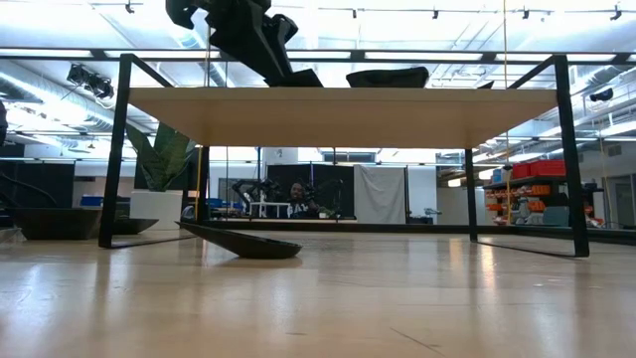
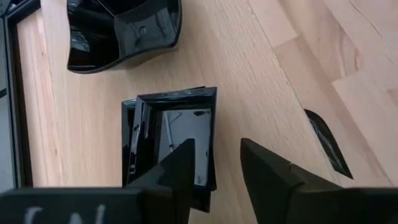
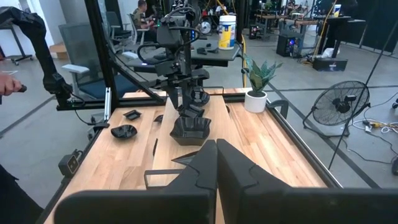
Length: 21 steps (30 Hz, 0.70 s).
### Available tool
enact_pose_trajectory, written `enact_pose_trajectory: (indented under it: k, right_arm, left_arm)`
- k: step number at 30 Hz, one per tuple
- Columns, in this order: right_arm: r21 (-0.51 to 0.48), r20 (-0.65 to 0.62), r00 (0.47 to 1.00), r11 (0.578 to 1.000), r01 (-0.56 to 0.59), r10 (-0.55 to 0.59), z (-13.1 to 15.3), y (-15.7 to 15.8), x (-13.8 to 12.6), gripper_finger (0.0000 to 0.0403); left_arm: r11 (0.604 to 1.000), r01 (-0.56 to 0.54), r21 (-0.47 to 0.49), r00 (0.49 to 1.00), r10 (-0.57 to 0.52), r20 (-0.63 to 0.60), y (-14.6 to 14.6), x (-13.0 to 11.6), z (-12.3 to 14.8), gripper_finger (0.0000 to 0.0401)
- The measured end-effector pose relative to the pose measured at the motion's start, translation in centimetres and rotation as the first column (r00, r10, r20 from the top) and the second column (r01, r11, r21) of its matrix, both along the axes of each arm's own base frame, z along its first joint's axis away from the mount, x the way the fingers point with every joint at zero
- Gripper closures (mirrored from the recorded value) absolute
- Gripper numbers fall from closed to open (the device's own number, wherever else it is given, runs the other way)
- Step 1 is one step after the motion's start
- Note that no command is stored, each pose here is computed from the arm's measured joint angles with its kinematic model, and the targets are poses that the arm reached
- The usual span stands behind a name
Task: Pick & Place Mini shaped plates
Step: Stack the square plate on top of the square plate on the shelf
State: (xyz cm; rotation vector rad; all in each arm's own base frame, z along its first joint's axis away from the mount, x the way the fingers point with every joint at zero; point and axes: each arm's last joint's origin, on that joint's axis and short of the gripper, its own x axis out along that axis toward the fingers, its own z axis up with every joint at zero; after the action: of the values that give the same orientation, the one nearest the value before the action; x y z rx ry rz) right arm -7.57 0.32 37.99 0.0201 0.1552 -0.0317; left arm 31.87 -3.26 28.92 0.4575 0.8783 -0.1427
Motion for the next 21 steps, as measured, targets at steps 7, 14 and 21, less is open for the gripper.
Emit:
enact_pose_trajectory:
  k: [7, 14, 21]
  right_arm:
    - [0.0, 0.0, 1.0, 1.0, 0.0, 0.0, 0.0, 0.0, 0.0, 0.0396]
    - [0.0, 0.0, 1.0, 1.0, 0.0, 0.0, 0.0, 0.0, 0.0, 0.0396]
    - [0.0, 0.0, 1.0, 1.0, 0.0, 0.0, 0.0, 0.0, 0.0, 0.0396]
  left_arm:
    - [1.0, -0.001, 0.0, 1.0, 0.001, 0.002, 0.0, 0.0, 0.02, 0.0304]
    - [1.0, -0.001, 0.0, 1.0, 0.001, 0.001, 0.0, 0.0, 0.02, 0.0335]
    - [1.0, -0.001, 0.0, 1.0, 0.001, 0.001, 0.0, 0.0, 0.01, 0.0356]
